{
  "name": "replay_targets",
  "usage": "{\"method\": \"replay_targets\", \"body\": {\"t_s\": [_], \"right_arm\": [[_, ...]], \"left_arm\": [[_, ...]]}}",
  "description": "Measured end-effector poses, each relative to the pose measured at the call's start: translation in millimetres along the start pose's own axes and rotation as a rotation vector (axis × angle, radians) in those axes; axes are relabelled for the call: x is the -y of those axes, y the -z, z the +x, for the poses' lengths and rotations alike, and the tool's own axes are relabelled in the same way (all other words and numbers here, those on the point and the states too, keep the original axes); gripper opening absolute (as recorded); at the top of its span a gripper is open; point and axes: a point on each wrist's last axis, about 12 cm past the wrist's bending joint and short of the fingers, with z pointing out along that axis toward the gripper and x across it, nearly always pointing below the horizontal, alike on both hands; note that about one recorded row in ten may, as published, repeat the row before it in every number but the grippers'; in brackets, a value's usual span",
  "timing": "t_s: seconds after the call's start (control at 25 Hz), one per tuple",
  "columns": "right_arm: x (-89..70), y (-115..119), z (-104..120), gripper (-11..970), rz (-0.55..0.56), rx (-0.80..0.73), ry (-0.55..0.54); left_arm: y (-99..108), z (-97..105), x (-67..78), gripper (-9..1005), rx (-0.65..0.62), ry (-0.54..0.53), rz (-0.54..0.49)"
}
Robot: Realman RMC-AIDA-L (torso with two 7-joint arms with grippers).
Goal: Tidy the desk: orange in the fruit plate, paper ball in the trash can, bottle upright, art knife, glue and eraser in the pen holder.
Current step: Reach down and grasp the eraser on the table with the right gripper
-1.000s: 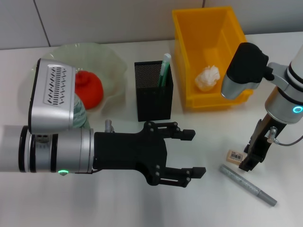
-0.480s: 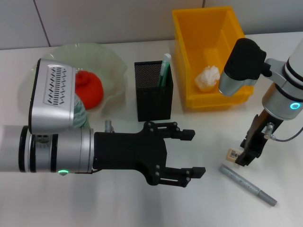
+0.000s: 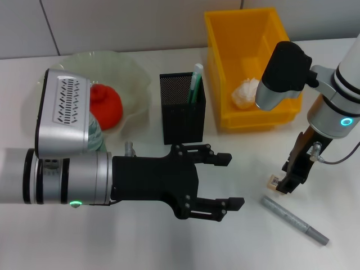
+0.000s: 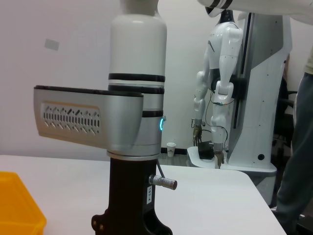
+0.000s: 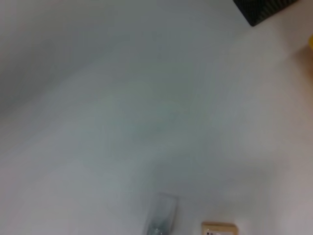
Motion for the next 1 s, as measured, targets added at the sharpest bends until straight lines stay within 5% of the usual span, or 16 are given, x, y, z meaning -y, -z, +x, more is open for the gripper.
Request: {"method": "replay_targets", "body": {"t_s": [1.0], "right_arm": [[-4.0,-2.9,-5.7,486,0.014,-0.022,0.026]], "left_arm": [[0.6,0.3,-0.3,786,-0.002,0.0,-0.002]]}}
